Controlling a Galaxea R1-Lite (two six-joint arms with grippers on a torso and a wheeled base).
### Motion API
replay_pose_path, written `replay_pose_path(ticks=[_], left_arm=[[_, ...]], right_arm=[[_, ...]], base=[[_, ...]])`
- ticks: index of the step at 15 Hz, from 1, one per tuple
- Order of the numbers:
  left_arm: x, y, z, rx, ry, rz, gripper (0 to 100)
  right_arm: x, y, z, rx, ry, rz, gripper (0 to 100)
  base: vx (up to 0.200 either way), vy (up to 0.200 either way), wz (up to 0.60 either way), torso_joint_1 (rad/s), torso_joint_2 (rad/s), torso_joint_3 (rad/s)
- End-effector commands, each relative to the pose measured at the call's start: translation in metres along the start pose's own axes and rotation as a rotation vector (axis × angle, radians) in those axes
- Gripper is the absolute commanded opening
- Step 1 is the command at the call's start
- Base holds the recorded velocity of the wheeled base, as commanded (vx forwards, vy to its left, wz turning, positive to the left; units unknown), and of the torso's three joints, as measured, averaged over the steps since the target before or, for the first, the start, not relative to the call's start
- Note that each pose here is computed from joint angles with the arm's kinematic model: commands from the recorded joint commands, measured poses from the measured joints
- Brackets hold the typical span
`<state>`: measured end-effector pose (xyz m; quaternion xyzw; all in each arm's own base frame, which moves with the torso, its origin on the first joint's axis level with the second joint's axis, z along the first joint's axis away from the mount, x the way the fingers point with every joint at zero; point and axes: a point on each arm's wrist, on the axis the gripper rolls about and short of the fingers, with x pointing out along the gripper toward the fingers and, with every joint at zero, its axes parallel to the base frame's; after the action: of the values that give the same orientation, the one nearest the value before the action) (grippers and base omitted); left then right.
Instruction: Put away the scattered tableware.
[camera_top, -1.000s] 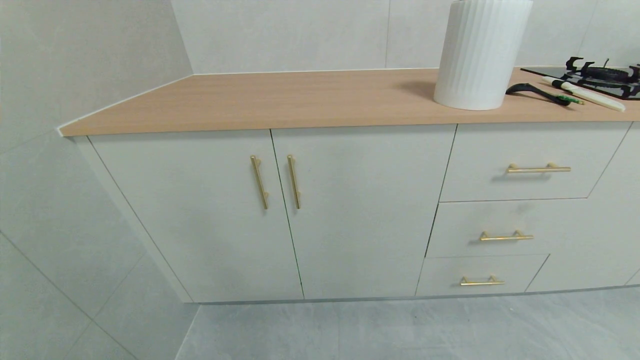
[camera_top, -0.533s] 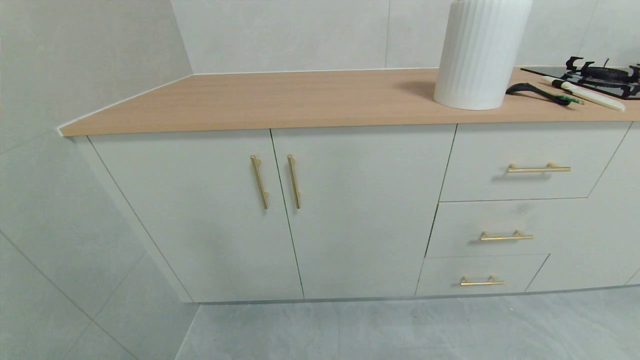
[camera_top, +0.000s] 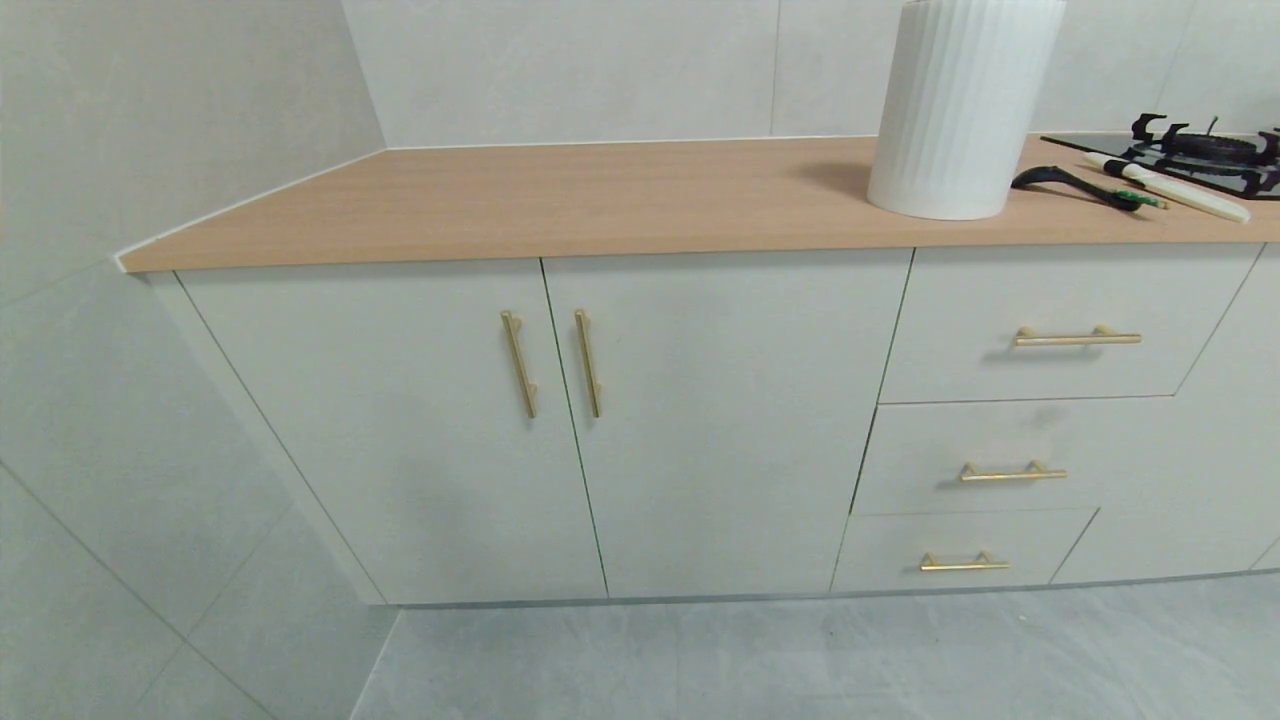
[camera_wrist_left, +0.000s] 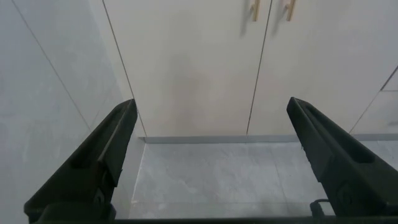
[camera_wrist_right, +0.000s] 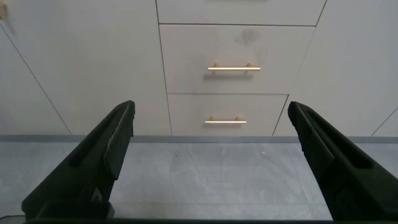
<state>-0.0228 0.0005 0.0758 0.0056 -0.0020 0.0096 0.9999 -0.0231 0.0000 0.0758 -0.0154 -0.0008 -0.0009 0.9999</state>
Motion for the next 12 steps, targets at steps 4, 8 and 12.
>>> replay_pose_path(ticks=[4, 8, 12], left_arm=[[0.0000, 0.0000, 0.0000, -0.014, 0.001, -0.001, 100], [0.0000, 0.0000, 0.0001, -0.016, -0.001, -0.001, 100], [0.0000, 0.0000, 0.0001, -0.019, -0.001, -0.001, 100]], right_arm=[[0.0002, 0.0000, -0.0003, 0.000, 0.005, 0.000, 100], [0.0003, 0.0000, -0.0003, 0.003, 0.006, 0.002, 100], [0.0003, 0.0000, -0.0003, 0.003, 0.006, 0.002, 100]], base=[[0.000, 0.000, 0.00, 0.000, 0.00, 0.000], [0.000, 0.000, 0.00, 0.000, 0.00, 0.000], [0.000, -0.100, 0.00, 0.002, 0.00, 0.001]])
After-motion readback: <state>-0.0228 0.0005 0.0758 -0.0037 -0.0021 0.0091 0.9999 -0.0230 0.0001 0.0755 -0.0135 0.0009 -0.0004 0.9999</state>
